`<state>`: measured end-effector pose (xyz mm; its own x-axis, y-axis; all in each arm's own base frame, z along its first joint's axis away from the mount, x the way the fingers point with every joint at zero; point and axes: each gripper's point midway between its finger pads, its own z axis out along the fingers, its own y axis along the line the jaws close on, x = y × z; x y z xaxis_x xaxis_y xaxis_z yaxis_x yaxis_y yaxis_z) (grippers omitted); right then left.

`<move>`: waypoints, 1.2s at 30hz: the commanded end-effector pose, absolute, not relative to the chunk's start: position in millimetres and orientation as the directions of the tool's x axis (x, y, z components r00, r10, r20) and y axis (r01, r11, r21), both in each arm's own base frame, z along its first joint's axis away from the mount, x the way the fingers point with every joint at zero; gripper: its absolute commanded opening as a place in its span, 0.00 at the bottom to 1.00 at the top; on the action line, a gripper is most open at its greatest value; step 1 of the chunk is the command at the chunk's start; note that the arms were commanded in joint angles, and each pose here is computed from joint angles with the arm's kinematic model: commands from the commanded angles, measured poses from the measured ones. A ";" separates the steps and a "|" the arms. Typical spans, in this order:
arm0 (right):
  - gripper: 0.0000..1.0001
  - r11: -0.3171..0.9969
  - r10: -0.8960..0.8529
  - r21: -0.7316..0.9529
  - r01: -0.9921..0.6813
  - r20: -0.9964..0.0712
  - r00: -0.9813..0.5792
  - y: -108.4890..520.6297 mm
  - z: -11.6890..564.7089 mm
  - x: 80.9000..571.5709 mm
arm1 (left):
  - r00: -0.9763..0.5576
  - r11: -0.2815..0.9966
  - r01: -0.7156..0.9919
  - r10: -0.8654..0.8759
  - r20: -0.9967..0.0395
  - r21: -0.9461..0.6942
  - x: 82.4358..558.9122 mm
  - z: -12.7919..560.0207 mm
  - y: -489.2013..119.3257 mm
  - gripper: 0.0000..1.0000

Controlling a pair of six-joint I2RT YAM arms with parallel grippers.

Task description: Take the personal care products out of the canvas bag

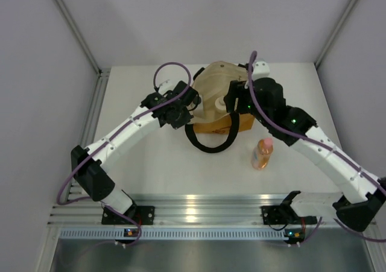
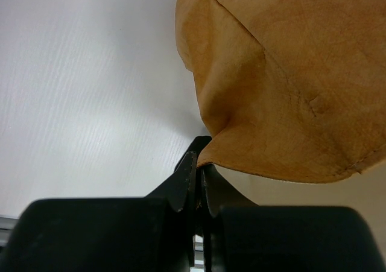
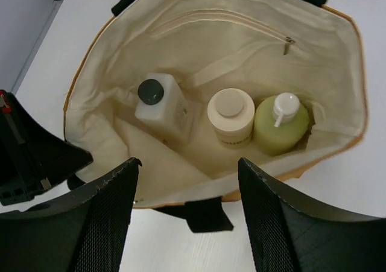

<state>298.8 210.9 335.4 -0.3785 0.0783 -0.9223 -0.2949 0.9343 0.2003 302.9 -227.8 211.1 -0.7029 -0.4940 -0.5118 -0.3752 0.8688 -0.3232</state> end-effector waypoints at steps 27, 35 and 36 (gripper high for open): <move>0.69 0.959 -0.028 0.130 -0.250 -0.840 -0.542 354.5 233.5 402.9 | -0.590 0.795 -0.463 -0.607 -0.532 -0.392 301.1 231.7 -205.2 0.00; 0.70 0.970 -0.053 0.098 -0.222 -0.806 -0.590 360.6 190.6 411.9 | -0.612 0.796 -0.463 -0.605 -0.510 -0.390 296.9 226.3 -208.3 0.00; 0.71 0.971 -0.058 0.095 -0.220 -0.796 -0.602 362.0 181.1 413.0 | -0.614 0.798 -0.460 -0.603 -0.510 -0.389 296.7 226.2 -208.5 0.00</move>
<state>409.4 349.0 190.8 -0.5981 -0.0741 -0.7980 -0.2329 0.9688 0.0846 301.5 -218.1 222.8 -0.6254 -0.5985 -0.5007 -0.4517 0.8009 -0.3931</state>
